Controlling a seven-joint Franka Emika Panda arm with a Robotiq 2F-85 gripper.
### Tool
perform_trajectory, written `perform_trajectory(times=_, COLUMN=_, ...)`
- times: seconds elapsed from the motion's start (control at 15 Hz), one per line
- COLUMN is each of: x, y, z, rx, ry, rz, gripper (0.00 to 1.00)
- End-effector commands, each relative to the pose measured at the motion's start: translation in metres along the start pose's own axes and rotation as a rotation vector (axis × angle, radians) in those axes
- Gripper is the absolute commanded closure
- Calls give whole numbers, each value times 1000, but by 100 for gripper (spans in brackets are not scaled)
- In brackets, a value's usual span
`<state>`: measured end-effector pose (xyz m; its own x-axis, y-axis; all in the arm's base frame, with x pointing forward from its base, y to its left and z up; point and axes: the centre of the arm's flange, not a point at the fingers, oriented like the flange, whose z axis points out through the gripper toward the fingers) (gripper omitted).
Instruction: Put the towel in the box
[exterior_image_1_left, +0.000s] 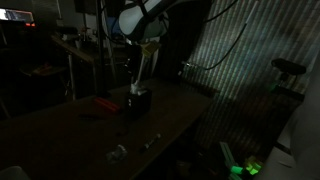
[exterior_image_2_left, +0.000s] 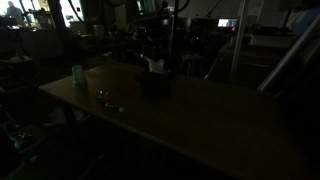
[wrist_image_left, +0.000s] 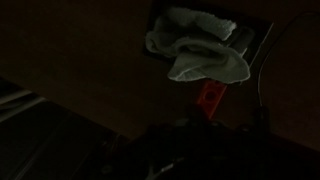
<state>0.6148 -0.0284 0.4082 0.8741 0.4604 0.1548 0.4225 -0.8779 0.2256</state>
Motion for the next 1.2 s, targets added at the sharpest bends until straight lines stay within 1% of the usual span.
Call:
perform_trajectory(times=0.0, x=11, y=10, z=17, rx=3, ry=12, rz=-12, gripper=100)
perform_trajectory(times=0.4, x=-10, y=15, z=58, rx=43, ry=-21, rz=12, gripper=100)
perform_trajectory(times=0.73, x=-32, y=9, z=58, rx=40, ry=-42, rz=45, gripper=100)
perform_trajectory(times=1.13, x=-39, y=-5, z=68, rx=63, ry=-75, rz=36, gripper=100)
